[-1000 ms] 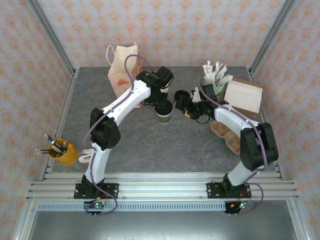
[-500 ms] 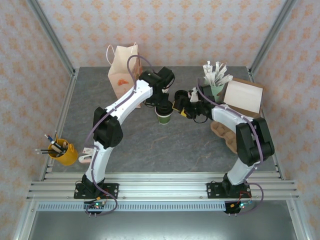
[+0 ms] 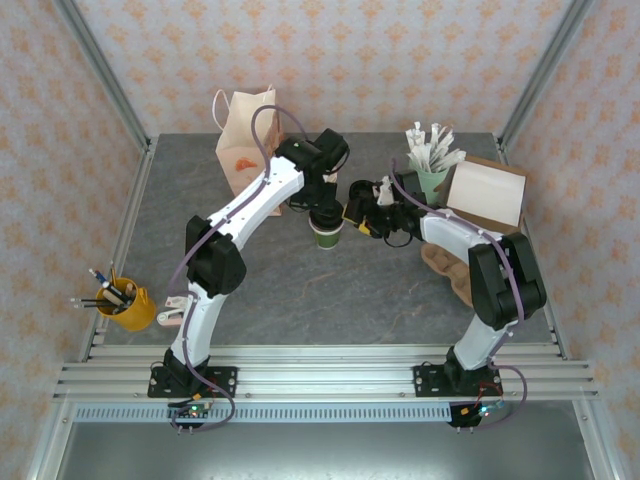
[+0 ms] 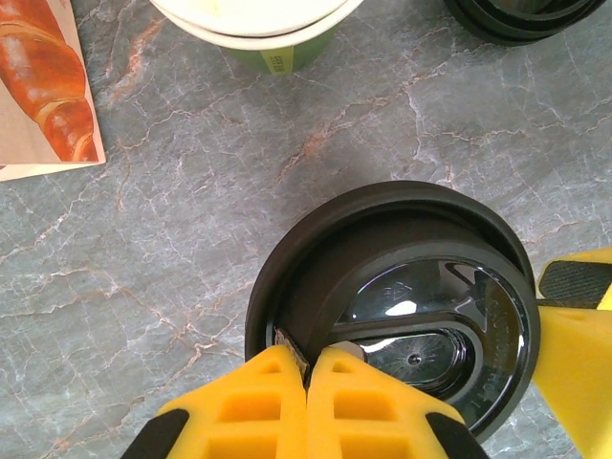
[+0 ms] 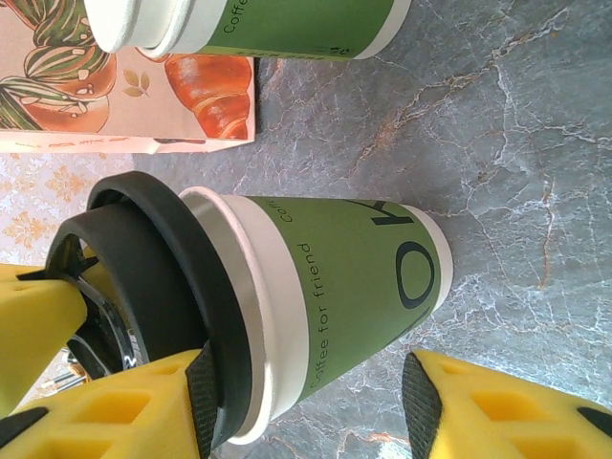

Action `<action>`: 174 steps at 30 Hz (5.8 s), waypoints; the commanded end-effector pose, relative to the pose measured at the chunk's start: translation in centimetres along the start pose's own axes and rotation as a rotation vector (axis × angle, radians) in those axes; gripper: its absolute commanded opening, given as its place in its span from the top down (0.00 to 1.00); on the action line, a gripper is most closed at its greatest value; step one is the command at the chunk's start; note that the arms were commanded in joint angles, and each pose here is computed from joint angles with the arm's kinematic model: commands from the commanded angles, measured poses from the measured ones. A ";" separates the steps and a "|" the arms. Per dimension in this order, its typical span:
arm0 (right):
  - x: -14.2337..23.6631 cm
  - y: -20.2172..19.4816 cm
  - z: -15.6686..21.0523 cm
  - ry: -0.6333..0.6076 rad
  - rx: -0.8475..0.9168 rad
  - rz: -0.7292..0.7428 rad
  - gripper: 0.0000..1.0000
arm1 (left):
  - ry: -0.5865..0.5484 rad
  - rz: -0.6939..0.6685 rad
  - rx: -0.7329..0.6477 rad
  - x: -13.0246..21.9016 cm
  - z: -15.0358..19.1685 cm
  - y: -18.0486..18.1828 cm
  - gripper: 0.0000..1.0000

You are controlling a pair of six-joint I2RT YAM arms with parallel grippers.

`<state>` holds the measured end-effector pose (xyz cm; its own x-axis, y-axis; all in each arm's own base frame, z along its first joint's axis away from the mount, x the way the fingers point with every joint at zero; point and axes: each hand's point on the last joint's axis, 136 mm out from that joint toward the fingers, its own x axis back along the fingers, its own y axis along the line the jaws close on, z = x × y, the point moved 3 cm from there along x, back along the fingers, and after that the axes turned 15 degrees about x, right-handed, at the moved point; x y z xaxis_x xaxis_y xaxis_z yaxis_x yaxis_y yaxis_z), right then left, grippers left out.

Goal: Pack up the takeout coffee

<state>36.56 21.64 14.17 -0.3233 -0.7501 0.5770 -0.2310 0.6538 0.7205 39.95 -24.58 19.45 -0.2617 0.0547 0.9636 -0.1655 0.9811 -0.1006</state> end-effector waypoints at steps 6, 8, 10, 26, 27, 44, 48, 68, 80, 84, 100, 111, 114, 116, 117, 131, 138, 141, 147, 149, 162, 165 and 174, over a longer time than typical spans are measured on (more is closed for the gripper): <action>0.4 1.1 -0.4 -0.016 0.023 -0.011 0.46 | 0.027 -0.010 -0.022 0.7 1.0 0.3 1.00; 0.3 1.0 -0.2 -0.011 0.024 -0.005 0.46 | 0.033 -0.018 -0.022 0.4 1.1 0.4 1.00; 0.2 0.7 -0.1 -0.007 0.020 0.007 0.47 | 0.041 -0.021 -0.021 0.0 1.3 0.5 1.00; -1.1 -1.0 1.7 0.060 -0.015 0.079 0.60 | 0.102 0.038 -0.008 -2.4 2.2 -0.7 1.00; -1.3 -1.3 2.0 0.070 -0.022 0.096 0.62 | 0.104 0.044 -0.009 -2.5 2.3 -0.9 1.00; -3.2 -10.9 11.8 0.357 -0.248 0.486 0.92 | 0.251 -0.106 -0.046 -9.8 5.7 1.2 1.00; -2.1 -11.0 12.6 0.379 -0.246 0.537 0.88 | 0.278 -0.167 -0.055 -10.9 6.8 2.6 1.00; 0.2 0.2 1.3 -0.100 -0.131 0.175 0.59 | 0.186 -0.210 0.006 -7.6 5.0 3.6 1.00; 1.2 2.6 2.9 -0.250 -0.064 -0.072 0.49 | 0.138 -0.192 0.034 -5.6 3.9 3.0 1.00; 0.3 3.7 3.8 -0.242 -0.034 -0.128 0.47 | 0.150 -0.156 0.046 -5.5 3.8 2.3 1.00; -2.5 2.6 4.8 -0.216 -0.066 -0.103 0.47 | 0.164 -0.146 0.036 -5.6 3.9 1.9 1.00; -3.0 -6.3 11.1 -0.049 -0.264 0.308 0.51 | 0.212 -0.162 0.025 -7.5 5.1 2.1 1.00; -3.1 -8.2 12.9 0.017 -0.319 0.396 0.52 | 0.222 -0.169 0.018 -8.0 5.4 2.1 1.00; -3.2 -8.4 13.0 0.039 -0.324 0.421 0.52 | 0.235 -0.174 0.021 -8.5 5.8 2.3 1.00; -3.1 -8.5 12.9 0.047 -0.324 0.439 0.52 | 0.244 -0.176 0.022 -8.8 6.0 2.3 1.00; 2.6 3.2 1.7 -0.177 -0.085 0.099 0.36 | 0.100 -0.194 -0.156 -4.3 3.4 2.8 1.00; 5.1 1.9 -1.0 -0.120 0.015 0.041 0.35 | 0.070 -0.071 -0.310 -1.7 3.5 2.0 1.00; 4.1 1.7 -0.8 -0.011 0.058 -0.001 0.39 | 0.062 -0.050 -0.379 -0.8 3.4 1.8 1.00; 1.5 1.2 0.1 0.111 0.017 -0.098 0.44 | 0.103 -0.024 -0.421 -1.6 3.8 1.1 1.00; 0.8 1.2 0.7 0.139 0.016 -0.111 0.45 | 0.102 -0.016 -0.423 -2.0 4.0 1.0 1.00; 0.1 2.4 -0.2 0.102 0.031 -0.161 0.49 | 0.110 -0.026 -0.434 -2.8 4.1 1.1 1.00; 0.3 2.7 -0.6 0.088 0.041 -0.164 0.48 | 0.112 -0.018 -0.438 -2.8 4.1 1.0 1.00; -2.1 0.0 2.2 0.184 -0.018 -0.094 0.53 | 0.111 -0.005 -0.437 -3.0 4.0 0.6 1.00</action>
<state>35.62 22.94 13.70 -0.1578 -0.8253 0.5422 -0.2483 0.5646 0.7871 37.70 -24.30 16.94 -0.2085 0.0515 0.9767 0.2229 0.9748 -0.0038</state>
